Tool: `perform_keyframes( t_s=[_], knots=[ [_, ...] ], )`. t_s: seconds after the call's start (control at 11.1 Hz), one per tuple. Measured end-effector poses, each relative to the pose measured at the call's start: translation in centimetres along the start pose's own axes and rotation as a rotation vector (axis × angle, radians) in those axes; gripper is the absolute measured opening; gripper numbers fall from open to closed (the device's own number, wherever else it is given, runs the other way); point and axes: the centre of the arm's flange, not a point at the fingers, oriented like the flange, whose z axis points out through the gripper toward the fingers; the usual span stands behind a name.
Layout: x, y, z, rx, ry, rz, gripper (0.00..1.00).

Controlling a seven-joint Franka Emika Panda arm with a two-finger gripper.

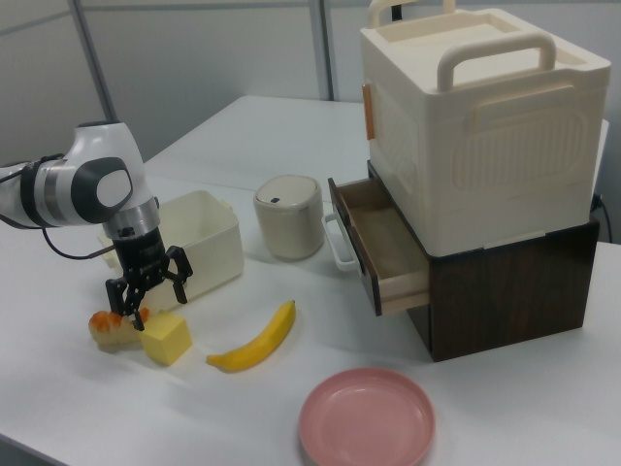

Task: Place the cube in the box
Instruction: 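Lower around the yellow cube and close the gripper on it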

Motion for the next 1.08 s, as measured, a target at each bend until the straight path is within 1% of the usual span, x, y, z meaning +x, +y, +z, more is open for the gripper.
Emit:
perform_keyframes(
  t_s=[0.54,0.63,0.72,0.81,0.9,0.99,1.08],
  knots=[
    [0.5,0.2,2.0,0.034,-0.022,-0.017,1.0],
    [0.6,0.2,2.2,0.036,-0.023,-0.019,0.97],
    [0.7,0.2,2.2,0.037,-0.024,-0.022,0.96],
    [0.9,0.1,2.2,0.035,-0.028,-0.029,0.9],
    [1.1,0.1,2.2,0.034,-0.033,-0.036,0.73],
    [1.2,0.1,2.1,0.029,-0.036,-0.041,0.58],
    [1.2,0.1,2.1,0.028,-0.037,-0.042,0.58]
  ],
)
